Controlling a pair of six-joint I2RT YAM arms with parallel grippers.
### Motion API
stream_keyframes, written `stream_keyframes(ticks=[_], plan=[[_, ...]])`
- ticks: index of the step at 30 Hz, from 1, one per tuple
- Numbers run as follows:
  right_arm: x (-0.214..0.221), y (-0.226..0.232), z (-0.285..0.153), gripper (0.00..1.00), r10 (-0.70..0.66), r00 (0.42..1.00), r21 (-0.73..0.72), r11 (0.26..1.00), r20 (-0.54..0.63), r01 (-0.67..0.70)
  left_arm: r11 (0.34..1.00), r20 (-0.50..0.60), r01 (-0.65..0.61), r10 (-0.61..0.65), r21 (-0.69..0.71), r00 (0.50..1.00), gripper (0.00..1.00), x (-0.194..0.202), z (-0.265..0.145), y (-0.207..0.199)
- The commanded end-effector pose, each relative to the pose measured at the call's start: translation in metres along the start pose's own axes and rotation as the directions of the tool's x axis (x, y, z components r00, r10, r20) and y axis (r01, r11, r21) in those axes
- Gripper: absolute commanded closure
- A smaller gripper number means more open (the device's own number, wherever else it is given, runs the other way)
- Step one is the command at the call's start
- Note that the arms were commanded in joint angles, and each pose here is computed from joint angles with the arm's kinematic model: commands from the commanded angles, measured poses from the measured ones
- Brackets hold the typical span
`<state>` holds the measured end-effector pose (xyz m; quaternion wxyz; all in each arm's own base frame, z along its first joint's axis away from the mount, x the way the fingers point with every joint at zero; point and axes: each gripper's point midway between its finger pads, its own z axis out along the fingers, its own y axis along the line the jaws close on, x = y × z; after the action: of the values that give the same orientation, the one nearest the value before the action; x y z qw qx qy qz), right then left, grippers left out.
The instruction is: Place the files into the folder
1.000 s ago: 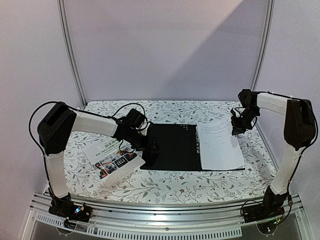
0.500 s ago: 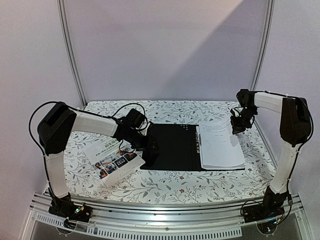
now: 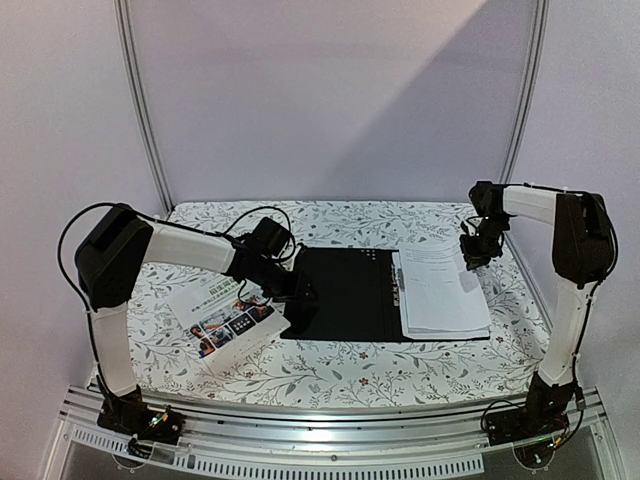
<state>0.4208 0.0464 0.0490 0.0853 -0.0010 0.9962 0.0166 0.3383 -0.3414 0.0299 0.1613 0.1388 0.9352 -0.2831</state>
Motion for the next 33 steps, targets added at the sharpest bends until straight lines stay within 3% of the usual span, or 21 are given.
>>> stream_keyframes(ticks=[1,9,14,19,33], plan=[[-0.011,-0.009,-0.002,1.0,-0.007,1.0,0.044,0.999,0.03,0.005,1.0,-0.026,-0.002,0.002,0.009,1.0,0.5,0.005,0.006,0.002],[-0.012,-0.005,-0.002,1.0,-0.016,0.999,0.026,1.0,0.028,0.015,1.0,-0.028,-0.005,0.006,0.006,1.0,0.5,0.006,0.006,0.002],[-0.014,0.023,-0.005,1.0,-0.034,0.999,-0.096,0.995,0.042,0.038,1.0,-0.029,-0.006,0.007,0.008,1.0,0.5,0.006,0.007,0.002],[-0.009,0.038,0.002,1.0,-0.077,0.997,-0.107,0.991,0.016,0.078,1.0,-0.032,-0.008,0.008,0.006,0.999,0.5,0.006,0.007,0.003],[-0.009,0.015,-0.011,1.0,-0.119,0.992,0.035,0.992,0.033,0.118,1.0,-0.035,-0.008,0.009,0.005,0.999,0.51,0.007,0.009,0.003]])
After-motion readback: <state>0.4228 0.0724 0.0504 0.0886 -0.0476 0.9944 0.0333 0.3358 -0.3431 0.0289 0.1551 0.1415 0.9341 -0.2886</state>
